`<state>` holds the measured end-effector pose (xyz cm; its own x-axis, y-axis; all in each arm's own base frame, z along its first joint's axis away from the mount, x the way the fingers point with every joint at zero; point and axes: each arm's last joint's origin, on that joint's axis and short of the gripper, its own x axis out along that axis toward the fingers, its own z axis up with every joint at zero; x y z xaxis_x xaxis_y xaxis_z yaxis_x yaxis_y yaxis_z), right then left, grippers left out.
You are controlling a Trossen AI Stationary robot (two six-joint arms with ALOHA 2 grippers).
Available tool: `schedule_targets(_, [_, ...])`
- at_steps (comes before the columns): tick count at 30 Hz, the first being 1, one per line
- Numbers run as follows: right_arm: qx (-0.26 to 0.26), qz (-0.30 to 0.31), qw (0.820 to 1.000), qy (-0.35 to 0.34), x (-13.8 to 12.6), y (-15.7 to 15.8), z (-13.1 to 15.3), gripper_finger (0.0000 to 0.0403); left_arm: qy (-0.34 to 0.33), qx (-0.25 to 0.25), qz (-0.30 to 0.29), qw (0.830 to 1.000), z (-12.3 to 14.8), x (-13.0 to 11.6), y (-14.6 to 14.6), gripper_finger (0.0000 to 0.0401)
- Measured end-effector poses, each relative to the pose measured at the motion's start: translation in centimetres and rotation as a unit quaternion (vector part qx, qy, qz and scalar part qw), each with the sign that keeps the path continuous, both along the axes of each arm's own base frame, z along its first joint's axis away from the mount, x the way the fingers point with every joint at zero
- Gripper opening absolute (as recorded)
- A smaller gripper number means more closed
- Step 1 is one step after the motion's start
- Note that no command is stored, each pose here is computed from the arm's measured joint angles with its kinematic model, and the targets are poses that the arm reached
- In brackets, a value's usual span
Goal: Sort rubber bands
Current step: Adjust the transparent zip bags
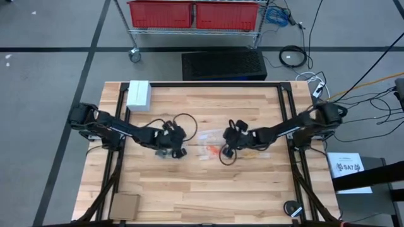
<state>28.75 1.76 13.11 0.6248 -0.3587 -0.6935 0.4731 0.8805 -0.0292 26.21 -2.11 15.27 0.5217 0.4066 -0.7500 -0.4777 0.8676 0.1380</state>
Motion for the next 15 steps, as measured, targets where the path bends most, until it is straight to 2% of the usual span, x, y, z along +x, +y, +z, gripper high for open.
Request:
schedule_targets(3, [-0.006,-0.017,1.0,0.025,-1.3,0.7,1.6,0.0,-0.065,-0.021,-0.05,0.996,0.9,1.3,-0.4,0.0004])
schedule_targets(6, [0.008,-0.046,0.997,0.065,-3.0,1.1,2.3,0.0,-0.122,-0.035,-0.08,0.989,1.5,2.3,-0.6,0.0004])
schedule_targets(12, [0.024,-0.071,0.99,0.123,-5.0,2.3,2.1,0.0,-0.182,-0.07,-0.128,0.972,1.0,4.1,-0.5,0.0004])
schedule_targets(15, [0.034,-0.068,0.988,0.135,-5.6,3.2,2.0,0.0,-0.182,-0.091,-0.15,0.967,0.3,4.5,-0.7,0.0004])
